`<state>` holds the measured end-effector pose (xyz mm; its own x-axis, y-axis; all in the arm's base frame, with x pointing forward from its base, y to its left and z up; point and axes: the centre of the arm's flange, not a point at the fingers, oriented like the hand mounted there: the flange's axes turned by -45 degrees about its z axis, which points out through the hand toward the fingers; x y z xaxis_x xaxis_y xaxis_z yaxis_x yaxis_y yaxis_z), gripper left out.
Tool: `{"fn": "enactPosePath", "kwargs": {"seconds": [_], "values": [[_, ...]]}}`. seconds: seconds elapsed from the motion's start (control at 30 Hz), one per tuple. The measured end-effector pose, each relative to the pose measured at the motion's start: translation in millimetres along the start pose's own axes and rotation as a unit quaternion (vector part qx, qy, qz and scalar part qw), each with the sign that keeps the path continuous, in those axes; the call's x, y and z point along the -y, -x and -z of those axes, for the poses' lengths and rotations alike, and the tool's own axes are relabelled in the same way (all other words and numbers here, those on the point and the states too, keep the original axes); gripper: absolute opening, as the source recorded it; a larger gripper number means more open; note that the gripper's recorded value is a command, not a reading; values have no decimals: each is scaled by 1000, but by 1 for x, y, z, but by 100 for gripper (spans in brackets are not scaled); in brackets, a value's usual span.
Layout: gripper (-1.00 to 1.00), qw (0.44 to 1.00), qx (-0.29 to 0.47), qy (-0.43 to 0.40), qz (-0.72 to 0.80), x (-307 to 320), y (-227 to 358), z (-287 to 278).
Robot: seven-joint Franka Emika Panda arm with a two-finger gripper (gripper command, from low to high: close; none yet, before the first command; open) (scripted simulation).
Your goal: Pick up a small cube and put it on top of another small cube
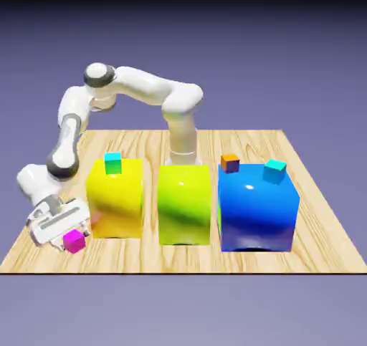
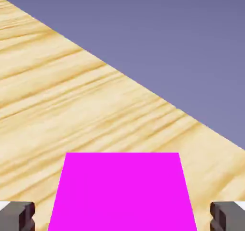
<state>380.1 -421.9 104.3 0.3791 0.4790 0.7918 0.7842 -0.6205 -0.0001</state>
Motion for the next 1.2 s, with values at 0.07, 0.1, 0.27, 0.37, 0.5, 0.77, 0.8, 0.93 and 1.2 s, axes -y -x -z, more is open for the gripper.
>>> {"fn": "enactPosePath", "kwargs": {"seconds": [0.07,0.1,0.27,0.37,0.5,0.77,0.8,0.93,1.2], "values": [[-100,1000,9,2,-7,1,-6,45],[-100,999,36,9,-27,1,6,65],[-100,997,77,-17,5,-17,-133,64],[-100,993,103,-42,30,-10,-220,43],[-100,986,99,-102,89,29,-329,-19],[-100,931,29,-280,233,211,-487,-154],[-100,920,24,-303,248,239,-498,-166],[-100,873,1,-386,297,349,-525,-199],[100,874,0,-385,297,382,-498,-246]]}}
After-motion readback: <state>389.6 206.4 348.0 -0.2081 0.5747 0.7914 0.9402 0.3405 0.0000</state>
